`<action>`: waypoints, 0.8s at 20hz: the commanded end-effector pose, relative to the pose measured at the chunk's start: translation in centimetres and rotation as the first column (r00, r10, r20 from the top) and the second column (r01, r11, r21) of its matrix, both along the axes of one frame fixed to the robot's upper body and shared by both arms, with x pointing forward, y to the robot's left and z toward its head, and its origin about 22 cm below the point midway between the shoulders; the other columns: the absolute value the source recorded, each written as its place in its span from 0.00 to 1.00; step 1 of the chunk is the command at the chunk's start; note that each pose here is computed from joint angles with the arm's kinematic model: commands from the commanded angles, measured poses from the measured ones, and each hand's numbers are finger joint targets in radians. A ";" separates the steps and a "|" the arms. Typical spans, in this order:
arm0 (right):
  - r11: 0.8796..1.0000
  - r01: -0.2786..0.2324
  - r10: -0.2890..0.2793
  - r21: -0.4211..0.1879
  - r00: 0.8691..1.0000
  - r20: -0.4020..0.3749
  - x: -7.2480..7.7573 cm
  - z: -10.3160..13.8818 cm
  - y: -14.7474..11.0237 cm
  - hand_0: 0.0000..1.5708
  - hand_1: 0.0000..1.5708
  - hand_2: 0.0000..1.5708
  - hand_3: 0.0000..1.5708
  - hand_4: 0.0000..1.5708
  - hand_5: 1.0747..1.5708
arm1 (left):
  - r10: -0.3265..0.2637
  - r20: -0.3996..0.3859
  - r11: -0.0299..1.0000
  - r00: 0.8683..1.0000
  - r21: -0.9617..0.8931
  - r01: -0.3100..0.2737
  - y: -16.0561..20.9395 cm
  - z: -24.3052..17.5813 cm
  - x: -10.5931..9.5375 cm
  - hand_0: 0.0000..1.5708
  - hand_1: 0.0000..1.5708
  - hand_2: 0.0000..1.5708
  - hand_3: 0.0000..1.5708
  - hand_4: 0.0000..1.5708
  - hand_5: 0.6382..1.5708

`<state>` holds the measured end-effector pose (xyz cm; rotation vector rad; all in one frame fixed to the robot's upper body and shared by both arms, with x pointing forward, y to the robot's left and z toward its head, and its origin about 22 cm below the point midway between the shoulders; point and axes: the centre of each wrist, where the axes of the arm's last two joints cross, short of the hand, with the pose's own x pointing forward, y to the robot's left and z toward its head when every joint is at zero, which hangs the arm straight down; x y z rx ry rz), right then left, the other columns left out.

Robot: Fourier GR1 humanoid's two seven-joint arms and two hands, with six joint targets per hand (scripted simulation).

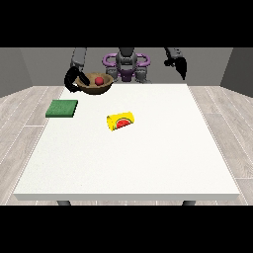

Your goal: Pick the cup and pour the ball into the bowl, then pick the bowl and place it on the pad

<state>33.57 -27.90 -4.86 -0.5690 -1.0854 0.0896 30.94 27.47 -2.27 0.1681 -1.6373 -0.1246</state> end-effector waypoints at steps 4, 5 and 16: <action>0.999 0.007 -0.005 0.054 0.999 -0.045 -0.6 2.0 -2.7 1.00 1.00 1.00 0.49 0.51 1.00 | 0.074 -0.015 0.997 0.997 0.011 -0.073 3.0 -2.0 -2.2 0.00 0.00 0.00 0.00 0.64 0.83; 0.998 0.016 -0.014 0.058 0.999 -0.043 -0.1 4.0 -5.4 1.00 1.00 1.00 0.48 0.50 1.00 | 0.068 -0.022 0.998 0.997 0.012 -0.067 1.9 -1.1 -1.6 0.00 0.00 0.00 0.00 0.63 0.83; 0.991 0.134 -0.131 -0.006 0.978 0.163 -2.0 8.0 -16.1 1.00 1.00 1.00 0.00 0.58 1.00 | 0.002 0.230 0.999 0.973 -0.042 0.008 9.2 8.0 1.2 0.00 0.00 0.00 0.00 0.83 0.95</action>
